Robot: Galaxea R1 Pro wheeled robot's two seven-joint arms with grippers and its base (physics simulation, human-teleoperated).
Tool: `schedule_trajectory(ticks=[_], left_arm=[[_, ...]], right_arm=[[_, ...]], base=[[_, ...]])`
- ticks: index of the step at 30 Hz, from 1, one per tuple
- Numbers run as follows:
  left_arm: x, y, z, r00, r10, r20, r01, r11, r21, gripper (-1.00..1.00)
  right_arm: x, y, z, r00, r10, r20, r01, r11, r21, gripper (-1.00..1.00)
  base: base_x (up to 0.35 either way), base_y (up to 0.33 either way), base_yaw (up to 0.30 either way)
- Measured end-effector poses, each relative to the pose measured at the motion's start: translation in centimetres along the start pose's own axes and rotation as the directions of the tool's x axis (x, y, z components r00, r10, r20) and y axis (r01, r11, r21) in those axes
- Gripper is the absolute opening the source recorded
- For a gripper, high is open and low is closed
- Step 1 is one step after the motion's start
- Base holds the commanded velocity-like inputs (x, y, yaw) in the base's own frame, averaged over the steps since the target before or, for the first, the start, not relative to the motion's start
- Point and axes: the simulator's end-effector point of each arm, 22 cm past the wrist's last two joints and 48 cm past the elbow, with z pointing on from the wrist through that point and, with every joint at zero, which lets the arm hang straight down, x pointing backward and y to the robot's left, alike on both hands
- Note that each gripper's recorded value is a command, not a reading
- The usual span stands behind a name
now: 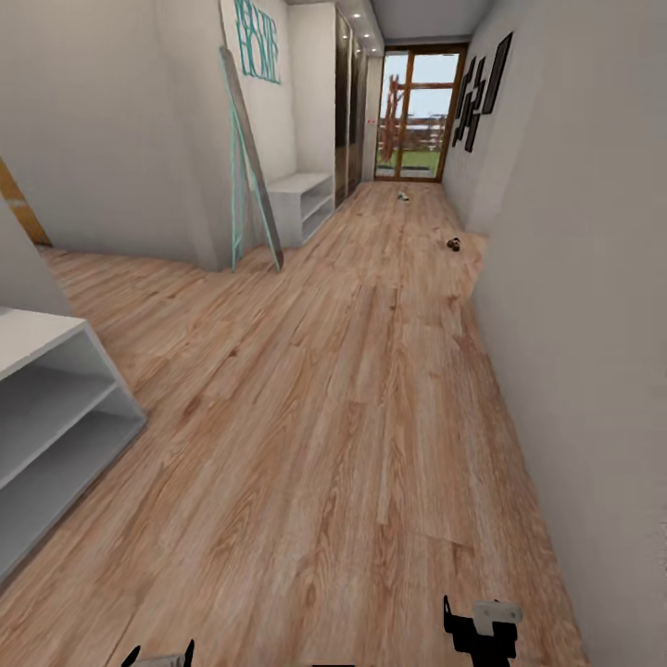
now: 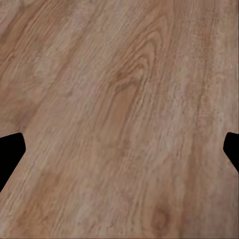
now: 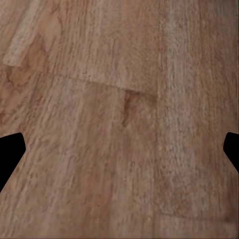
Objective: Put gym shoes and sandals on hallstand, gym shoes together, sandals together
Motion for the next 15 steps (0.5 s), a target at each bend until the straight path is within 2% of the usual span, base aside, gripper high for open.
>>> schedule_trajectory(ticks=[6,15], left_arm=[[0.00,0.01,0.00,1.000,0.000,0.000,0.000,1.000,0.000,1.00],[-0.02,0.02,-0.01,1.000,0.000,0.001,0.000,1.000,-0.001,1.00]], right_arm=[[0.00,0.03,0.00,1.000,0.000,0.000,0.000,1.000,-0.001,1.00],[0.02,0.22,-0.01,1.000,-0.004,0.000,0.004,1.000,-0.010,1.00]], base=[[0.337,0.000,-0.252],[0.338,0.000,-0.043]])
